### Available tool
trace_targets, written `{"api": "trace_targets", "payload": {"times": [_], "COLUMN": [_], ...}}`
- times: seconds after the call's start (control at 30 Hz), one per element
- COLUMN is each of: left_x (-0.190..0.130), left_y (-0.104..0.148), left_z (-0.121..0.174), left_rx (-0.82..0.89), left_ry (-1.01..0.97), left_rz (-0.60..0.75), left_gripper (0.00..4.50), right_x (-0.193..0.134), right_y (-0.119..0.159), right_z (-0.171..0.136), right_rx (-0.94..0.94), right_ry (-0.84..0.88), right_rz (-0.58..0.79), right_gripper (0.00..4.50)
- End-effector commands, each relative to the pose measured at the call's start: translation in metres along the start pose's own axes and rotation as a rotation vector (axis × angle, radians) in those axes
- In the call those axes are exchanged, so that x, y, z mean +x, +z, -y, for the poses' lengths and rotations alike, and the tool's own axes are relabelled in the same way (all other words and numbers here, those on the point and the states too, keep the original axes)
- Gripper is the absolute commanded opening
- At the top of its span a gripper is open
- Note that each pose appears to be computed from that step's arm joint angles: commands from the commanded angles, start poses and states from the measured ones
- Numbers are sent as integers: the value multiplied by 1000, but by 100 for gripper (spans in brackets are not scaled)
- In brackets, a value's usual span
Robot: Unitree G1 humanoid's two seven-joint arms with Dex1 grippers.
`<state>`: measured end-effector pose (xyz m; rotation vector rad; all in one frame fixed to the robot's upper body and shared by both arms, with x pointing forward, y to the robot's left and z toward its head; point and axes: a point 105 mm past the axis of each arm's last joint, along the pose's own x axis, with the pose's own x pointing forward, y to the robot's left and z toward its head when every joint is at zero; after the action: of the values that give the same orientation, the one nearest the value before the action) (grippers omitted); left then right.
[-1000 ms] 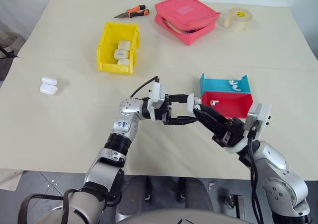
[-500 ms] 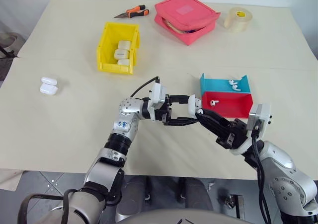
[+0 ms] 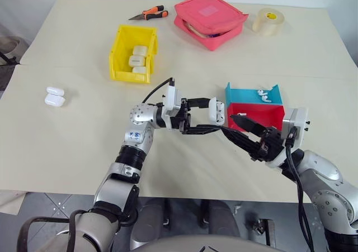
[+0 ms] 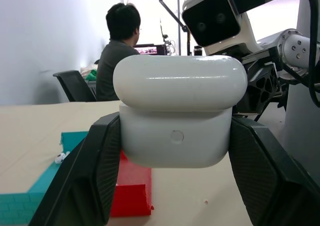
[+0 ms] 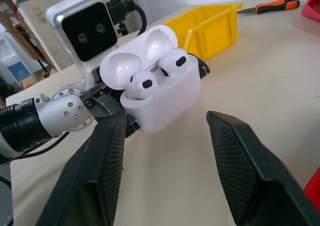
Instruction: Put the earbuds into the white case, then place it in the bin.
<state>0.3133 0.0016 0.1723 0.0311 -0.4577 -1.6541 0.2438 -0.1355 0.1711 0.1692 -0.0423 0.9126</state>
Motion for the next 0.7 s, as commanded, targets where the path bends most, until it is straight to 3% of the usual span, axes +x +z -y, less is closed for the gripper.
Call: {"api": "trace_targets", "payload": {"times": [0.03,0.4,0.7], "left_x": [8,-8,-14], "left_y": [27,18,6], "left_z": [-9,-20,-28], "left_rx": [99,94,109], "left_ry": [-10,2,-54], "left_rz": [85,-27,-235], "left_gripper": [279,279,279], "right_x": [-3,-21,-19], "right_y": [-8,0,35], "right_z": [5,24,37], "right_rx": [9,-83,-285], "right_ry": [-26,-114,-225], "right_rz": [-63,-145,-103], "right_gripper": [245,245,245]}}
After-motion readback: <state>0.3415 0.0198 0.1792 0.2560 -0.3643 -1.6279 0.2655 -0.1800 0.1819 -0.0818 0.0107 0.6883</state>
